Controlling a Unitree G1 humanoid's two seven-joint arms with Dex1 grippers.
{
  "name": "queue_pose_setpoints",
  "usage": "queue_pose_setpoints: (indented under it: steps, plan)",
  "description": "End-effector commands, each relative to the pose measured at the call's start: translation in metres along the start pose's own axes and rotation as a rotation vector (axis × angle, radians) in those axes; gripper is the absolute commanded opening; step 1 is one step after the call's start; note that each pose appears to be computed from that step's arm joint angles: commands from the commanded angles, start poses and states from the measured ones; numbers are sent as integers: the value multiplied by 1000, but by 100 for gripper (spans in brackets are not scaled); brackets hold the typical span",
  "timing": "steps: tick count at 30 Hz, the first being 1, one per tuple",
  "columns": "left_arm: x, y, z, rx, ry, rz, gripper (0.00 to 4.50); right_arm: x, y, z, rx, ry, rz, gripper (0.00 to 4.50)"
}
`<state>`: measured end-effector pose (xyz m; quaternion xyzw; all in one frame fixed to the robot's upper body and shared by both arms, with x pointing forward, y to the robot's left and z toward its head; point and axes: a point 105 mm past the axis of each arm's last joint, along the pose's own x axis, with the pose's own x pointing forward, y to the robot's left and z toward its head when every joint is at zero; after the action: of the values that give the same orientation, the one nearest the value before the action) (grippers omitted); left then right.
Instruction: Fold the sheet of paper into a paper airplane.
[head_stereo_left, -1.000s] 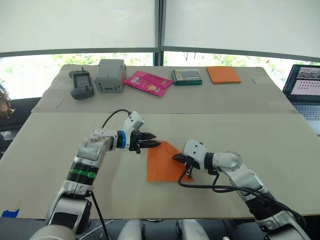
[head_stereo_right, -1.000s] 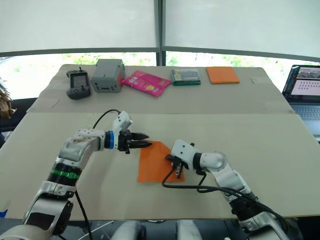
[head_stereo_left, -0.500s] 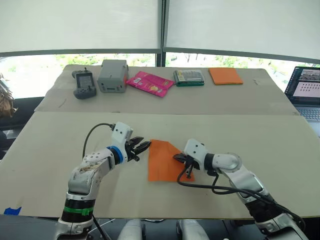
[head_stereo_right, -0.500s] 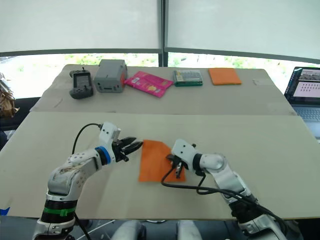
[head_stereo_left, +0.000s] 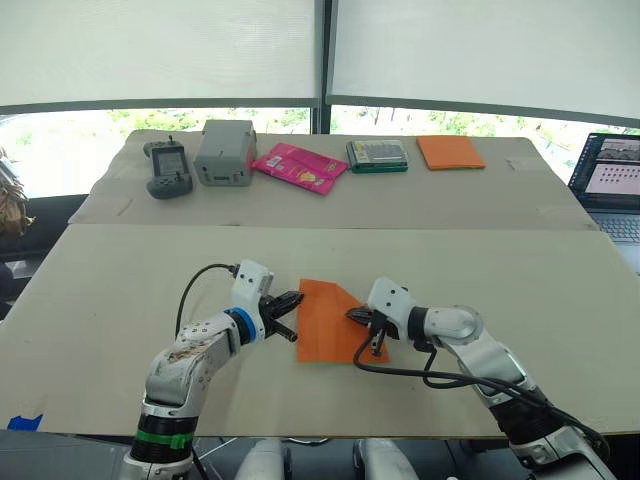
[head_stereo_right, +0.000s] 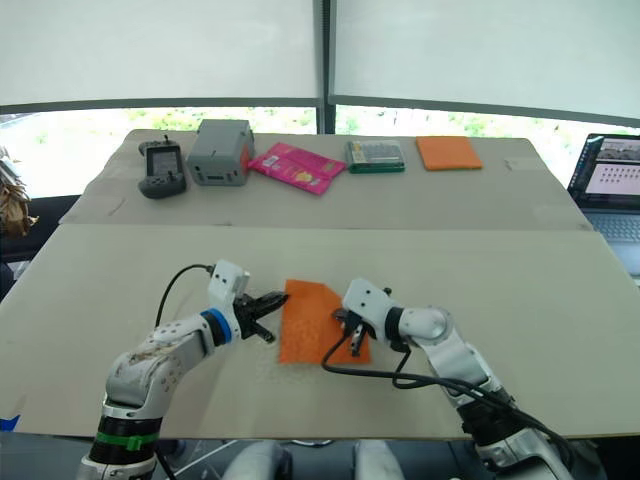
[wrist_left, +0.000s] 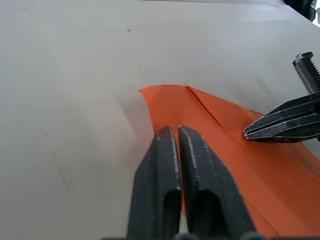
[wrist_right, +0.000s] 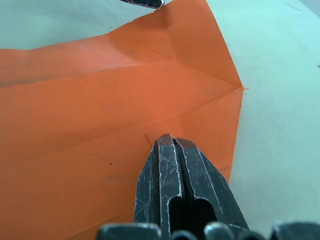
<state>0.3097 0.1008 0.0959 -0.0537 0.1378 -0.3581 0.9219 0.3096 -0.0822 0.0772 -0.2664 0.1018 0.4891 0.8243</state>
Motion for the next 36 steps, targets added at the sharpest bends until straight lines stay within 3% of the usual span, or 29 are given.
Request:
queue_pose_setpoints:
  steps: [1,5,9,15,18,27,30,36]
  plan:
    - [2,-11,8,142,-21,-52,2,-1,3,-19,39,80,1,0]
    - [6,-18,9,232,-23,-84,2,-2,3,-19,39,80,-2,0]
    - [1,1,23,69,-100,7,2,-3,3,-20,42,83,-7,0]
    - [-6,25,17,-196,-95,77,183,-3,5,-19,45,80,-9,0]
    - [-4,21,12,-235,-56,38,283,-2,5,-19,44,80,-9,0]
    - [7,12,0,-174,31,-36,283,-2,3,-18,36,80,-17,0]
    - [7,10,0,-173,29,-48,202,-2,3,-18,36,82,-20,0]
    - [10,-3,3,66,4,-93,4,-3,3,-19,38,87,-25,0]
